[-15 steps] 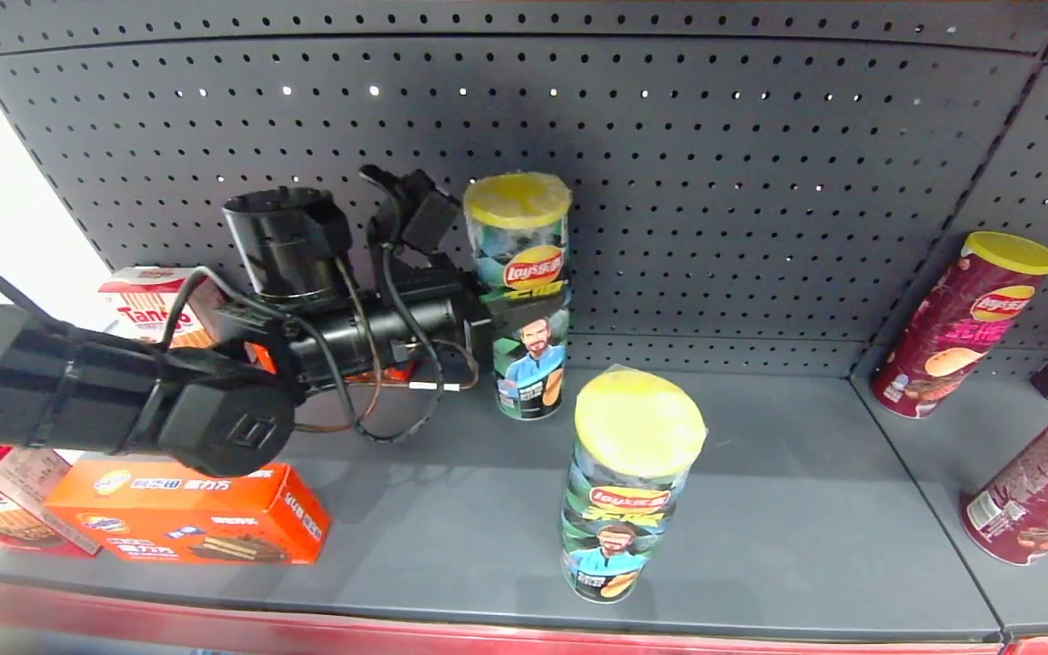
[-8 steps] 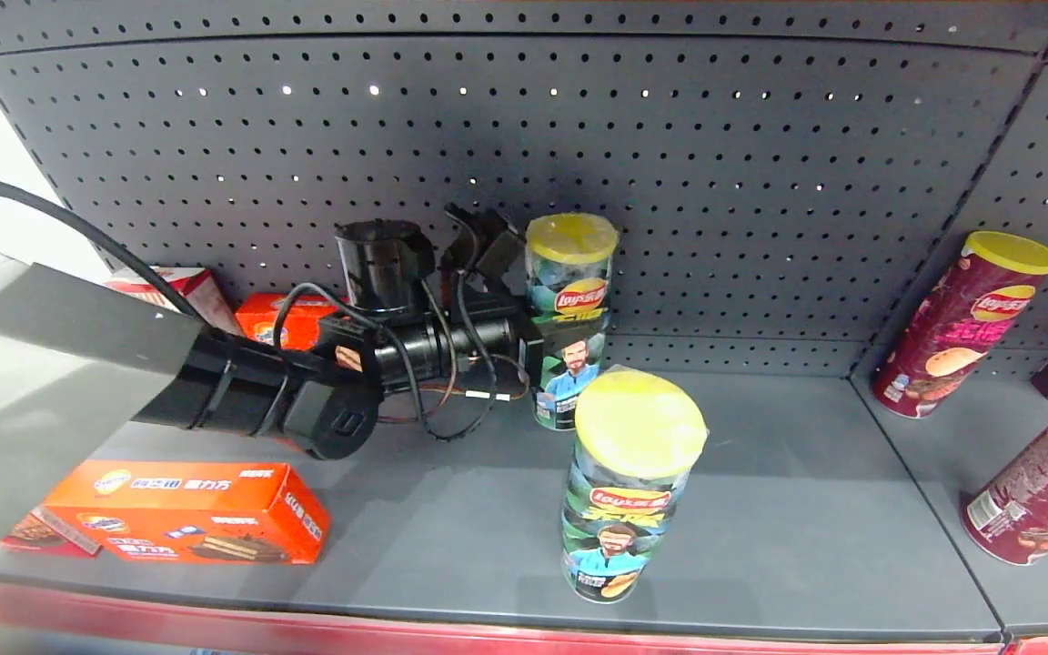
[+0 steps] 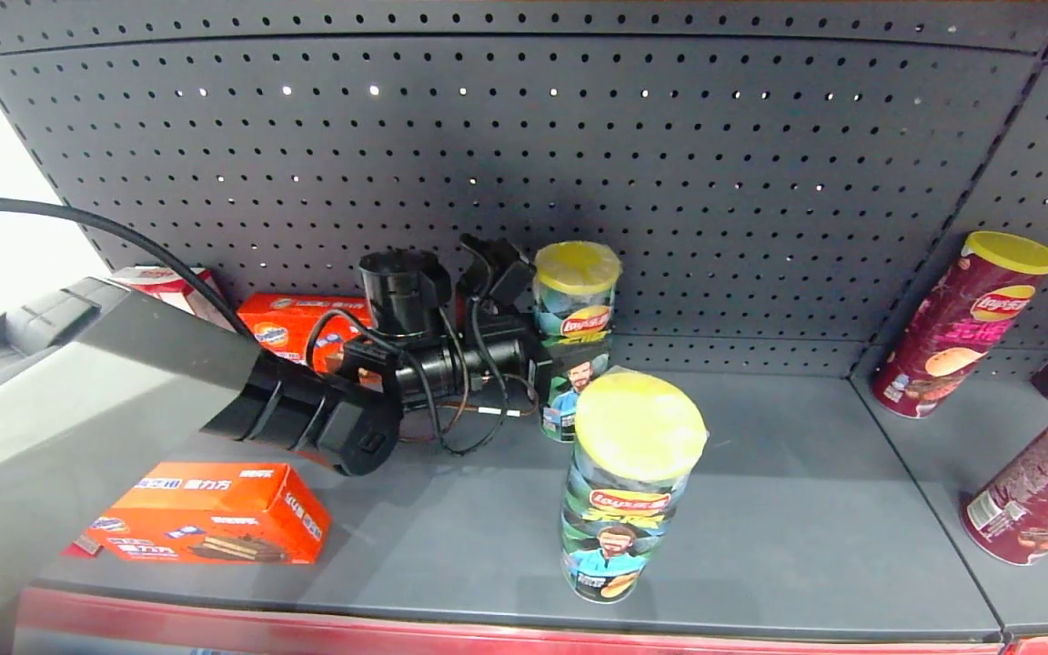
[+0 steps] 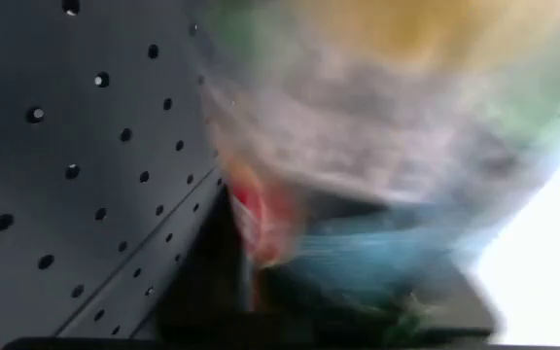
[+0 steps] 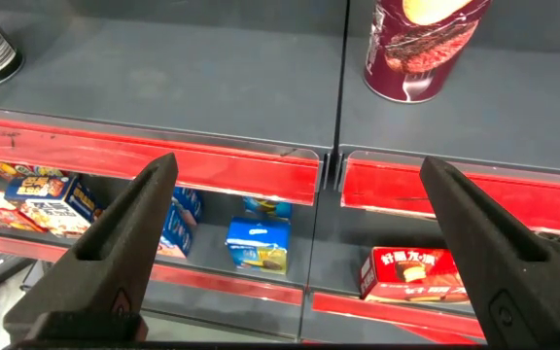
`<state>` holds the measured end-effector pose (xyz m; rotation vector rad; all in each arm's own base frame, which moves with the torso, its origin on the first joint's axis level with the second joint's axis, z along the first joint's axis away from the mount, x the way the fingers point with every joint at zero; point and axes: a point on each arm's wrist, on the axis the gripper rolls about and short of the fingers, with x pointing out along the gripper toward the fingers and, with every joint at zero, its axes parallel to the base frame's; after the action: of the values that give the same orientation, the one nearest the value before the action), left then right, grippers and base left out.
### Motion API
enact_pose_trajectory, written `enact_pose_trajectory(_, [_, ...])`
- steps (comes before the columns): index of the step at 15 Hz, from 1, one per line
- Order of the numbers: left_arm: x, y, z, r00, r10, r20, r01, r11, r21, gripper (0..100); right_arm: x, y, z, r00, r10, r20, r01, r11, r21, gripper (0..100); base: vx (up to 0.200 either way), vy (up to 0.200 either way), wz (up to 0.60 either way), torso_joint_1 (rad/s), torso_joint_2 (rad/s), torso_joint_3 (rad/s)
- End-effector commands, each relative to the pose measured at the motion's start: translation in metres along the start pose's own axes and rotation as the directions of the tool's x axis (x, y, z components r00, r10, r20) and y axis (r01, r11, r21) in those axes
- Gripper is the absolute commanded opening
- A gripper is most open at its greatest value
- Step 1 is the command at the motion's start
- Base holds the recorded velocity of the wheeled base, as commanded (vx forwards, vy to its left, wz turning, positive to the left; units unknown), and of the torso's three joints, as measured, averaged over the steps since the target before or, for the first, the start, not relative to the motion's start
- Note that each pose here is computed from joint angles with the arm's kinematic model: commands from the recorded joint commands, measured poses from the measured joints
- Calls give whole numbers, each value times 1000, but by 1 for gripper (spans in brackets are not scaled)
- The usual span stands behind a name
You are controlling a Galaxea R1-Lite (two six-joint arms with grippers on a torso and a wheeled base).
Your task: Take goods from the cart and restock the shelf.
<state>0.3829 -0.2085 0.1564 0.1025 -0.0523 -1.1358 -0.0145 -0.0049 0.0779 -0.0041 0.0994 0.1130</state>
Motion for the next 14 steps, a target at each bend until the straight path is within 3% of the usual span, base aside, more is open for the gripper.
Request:
enact_pose_trajectory(1, [0,0,-3,1000,0,-6,-1,1000,-7,100,0,0,0,1000,0,-3,0,1000,-1,100,0,0,0,0,0,0])
enact_pose_trajectory(7, [-45,-11,11,997,59,-41,-59,998,8,100,0,0,0,1000,0,-3,0,1000,1,100,0,0,0,0,0,0])
enact_pose_trajectory(9, [-78,-10,15,985,151,-82,-148,988,46,100,0,0,0,1000,0,-3,0,1000,-1,100,0,0,0,0,0,0])
enact_pose_trajectory(12, [-82,-14,21,978,188,-92,-183,981,59,100,0,0,0,1000,0,-3,0,1000,-1,100,0,0,0,0,0,0])
enact_pose_trajectory(14, [-80,-14,23,959,247,-142,-240,969,60,100,0,0,0,1000,0,-3,0,1000,-1,100,0,0,0,0,0,0])
